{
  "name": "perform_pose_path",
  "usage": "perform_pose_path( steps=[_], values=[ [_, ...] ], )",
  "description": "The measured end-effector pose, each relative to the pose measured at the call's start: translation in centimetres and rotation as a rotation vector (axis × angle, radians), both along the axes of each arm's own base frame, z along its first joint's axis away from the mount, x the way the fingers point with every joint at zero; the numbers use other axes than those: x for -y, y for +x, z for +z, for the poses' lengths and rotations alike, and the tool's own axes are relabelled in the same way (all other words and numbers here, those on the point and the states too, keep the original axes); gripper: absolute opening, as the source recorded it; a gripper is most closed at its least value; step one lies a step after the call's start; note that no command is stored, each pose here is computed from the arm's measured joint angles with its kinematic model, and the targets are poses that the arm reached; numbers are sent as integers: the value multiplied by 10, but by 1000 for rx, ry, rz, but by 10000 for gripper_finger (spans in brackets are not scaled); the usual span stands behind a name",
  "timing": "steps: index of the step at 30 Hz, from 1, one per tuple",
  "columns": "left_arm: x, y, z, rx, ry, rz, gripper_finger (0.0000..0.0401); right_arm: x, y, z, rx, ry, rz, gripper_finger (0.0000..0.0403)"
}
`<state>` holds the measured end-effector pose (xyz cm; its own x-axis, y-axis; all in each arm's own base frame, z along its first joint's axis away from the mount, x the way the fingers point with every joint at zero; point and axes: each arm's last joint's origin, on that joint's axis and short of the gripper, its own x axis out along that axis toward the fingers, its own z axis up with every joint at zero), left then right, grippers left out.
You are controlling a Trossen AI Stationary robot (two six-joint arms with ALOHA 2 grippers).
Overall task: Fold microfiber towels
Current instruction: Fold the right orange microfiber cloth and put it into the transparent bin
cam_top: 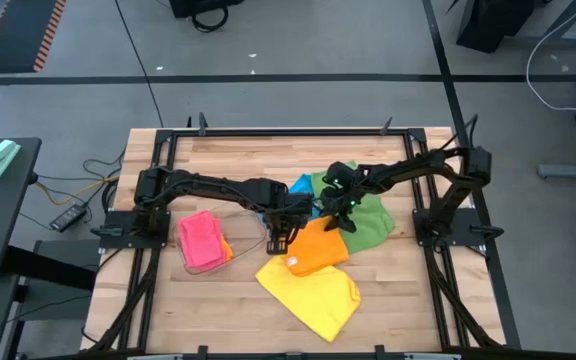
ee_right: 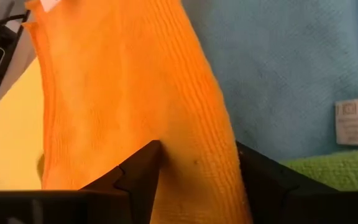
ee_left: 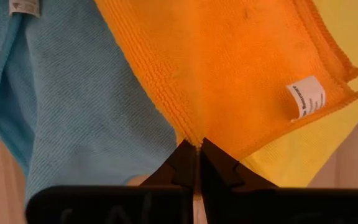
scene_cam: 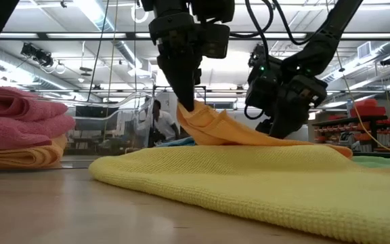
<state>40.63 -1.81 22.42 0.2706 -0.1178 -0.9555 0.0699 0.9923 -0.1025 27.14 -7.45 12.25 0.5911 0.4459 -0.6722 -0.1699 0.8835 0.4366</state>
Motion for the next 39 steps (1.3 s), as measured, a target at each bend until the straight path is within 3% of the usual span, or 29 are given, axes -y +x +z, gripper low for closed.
perform_pose_path(
  steps=[4,11,16,20,25,31,34,39],
  values=[
    [0,0,0,-3,-1,0,7,0,-1,4,2,-3,-9,149],
    [-1,0,0,-4,36,24,25,-1,-3,14,26,-8,-10,17],
    [-9,-8,20,44,88,22,8,-4,-16,51,95,-89,-54,14],
    [-26,-11,34,104,163,40,24,-6,-32,86,200,-224,-104,14],
    [-53,-13,54,173,317,29,20,-4,-46,111,279,-506,-162,14],
    [-76,-9,88,246,525,-43,10,4,-45,138,316,-878,-153,21],
    [-83,-8,88,229,603,-65,23,7,-42,141,287,-1005,-127,22],
    [-71,-9,59,165,585,-130,19,-2,-36,126,189,-1003,-47,23]
  ],
)
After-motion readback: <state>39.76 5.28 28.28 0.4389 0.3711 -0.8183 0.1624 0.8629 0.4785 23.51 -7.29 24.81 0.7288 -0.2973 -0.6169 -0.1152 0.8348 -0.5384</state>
